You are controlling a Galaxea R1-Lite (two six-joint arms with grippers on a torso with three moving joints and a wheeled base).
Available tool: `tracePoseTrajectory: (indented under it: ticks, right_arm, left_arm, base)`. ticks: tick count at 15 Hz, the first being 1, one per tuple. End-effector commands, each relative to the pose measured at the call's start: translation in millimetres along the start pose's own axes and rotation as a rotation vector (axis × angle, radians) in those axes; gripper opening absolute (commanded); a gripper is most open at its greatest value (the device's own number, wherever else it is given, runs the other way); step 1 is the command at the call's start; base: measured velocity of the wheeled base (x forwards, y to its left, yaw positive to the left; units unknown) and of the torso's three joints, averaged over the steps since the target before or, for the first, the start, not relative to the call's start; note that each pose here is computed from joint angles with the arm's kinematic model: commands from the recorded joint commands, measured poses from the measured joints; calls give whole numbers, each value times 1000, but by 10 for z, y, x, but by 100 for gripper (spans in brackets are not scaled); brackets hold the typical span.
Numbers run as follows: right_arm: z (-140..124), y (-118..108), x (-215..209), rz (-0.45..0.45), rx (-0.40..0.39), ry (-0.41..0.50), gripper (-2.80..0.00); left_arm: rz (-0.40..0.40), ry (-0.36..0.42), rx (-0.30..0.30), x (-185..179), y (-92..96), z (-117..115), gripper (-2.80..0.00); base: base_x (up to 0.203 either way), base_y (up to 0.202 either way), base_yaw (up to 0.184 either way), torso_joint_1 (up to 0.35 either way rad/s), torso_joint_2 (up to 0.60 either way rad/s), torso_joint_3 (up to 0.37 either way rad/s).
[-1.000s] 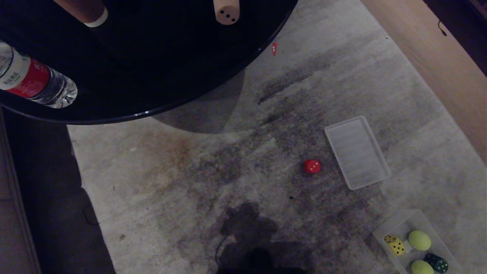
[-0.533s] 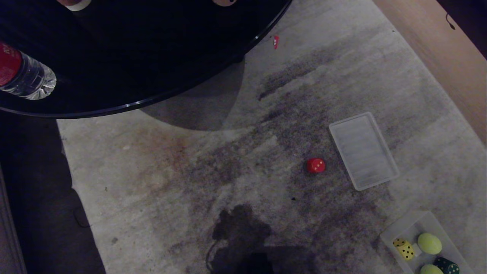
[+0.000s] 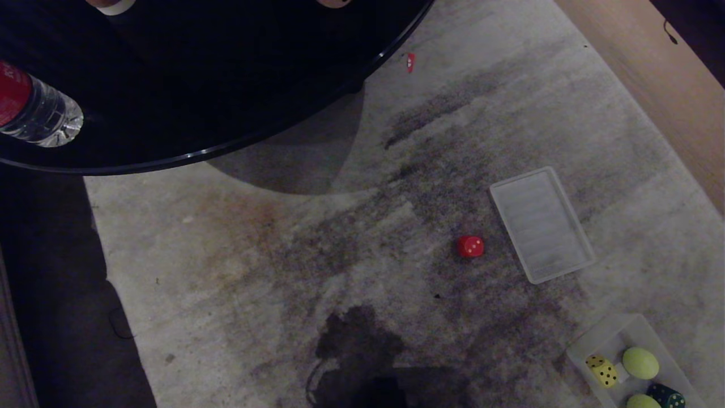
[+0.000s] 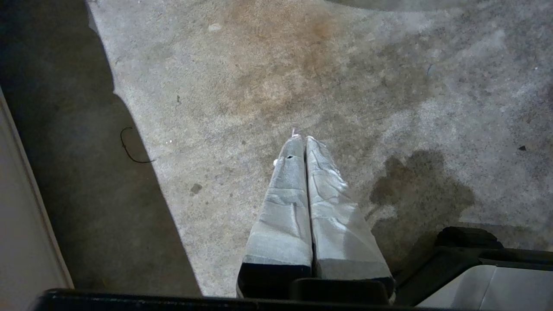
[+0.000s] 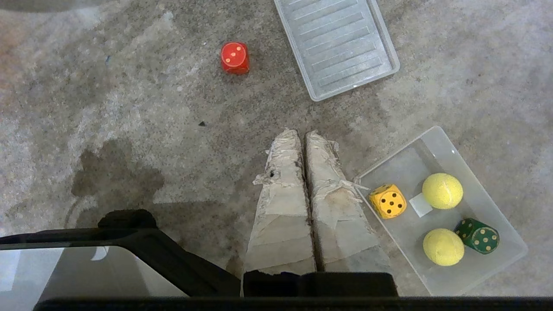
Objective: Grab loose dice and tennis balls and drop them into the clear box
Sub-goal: Pick up toys out of the box
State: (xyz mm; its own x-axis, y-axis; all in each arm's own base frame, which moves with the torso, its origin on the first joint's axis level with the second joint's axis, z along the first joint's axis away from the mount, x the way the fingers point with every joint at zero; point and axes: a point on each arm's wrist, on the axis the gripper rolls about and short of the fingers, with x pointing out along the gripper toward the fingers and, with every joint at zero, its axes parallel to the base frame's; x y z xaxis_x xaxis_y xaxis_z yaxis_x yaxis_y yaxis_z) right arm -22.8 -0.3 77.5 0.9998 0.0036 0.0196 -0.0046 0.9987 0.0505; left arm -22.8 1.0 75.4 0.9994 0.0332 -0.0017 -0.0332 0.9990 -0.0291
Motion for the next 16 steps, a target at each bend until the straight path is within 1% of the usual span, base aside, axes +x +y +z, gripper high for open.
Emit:
tracePoseTrajectory:
  ticks: [1, 8, 13, 16]
  right_arm:
    - [-29, -1, 9, -1, 0, 12, -280]
    - [-29, -2, 9, 0, 2, 12, -280]
    - [-29, -1, 9, -1, 0, 12, -280]
    - [-29, -2, 9, 0, -1, 12, -280]
  left_arm:
    - [1, 3, 0, 2, 0, -4, -280]
    - [1, 3, 0, 2, 0, -4, -280]
    - [1, 3, 0, 2, 0, -4, -280]
    - [-1, 3, 2, 2, 0, -4, -280]
  base:
    - [0, 0, 0, 0, 0, 0]
    - [0, 0, 0, 0, 0, 0]
    - [2, -3, 104, 4, 2, 2]
    - [0, 0, 0, 0, 0, 0]
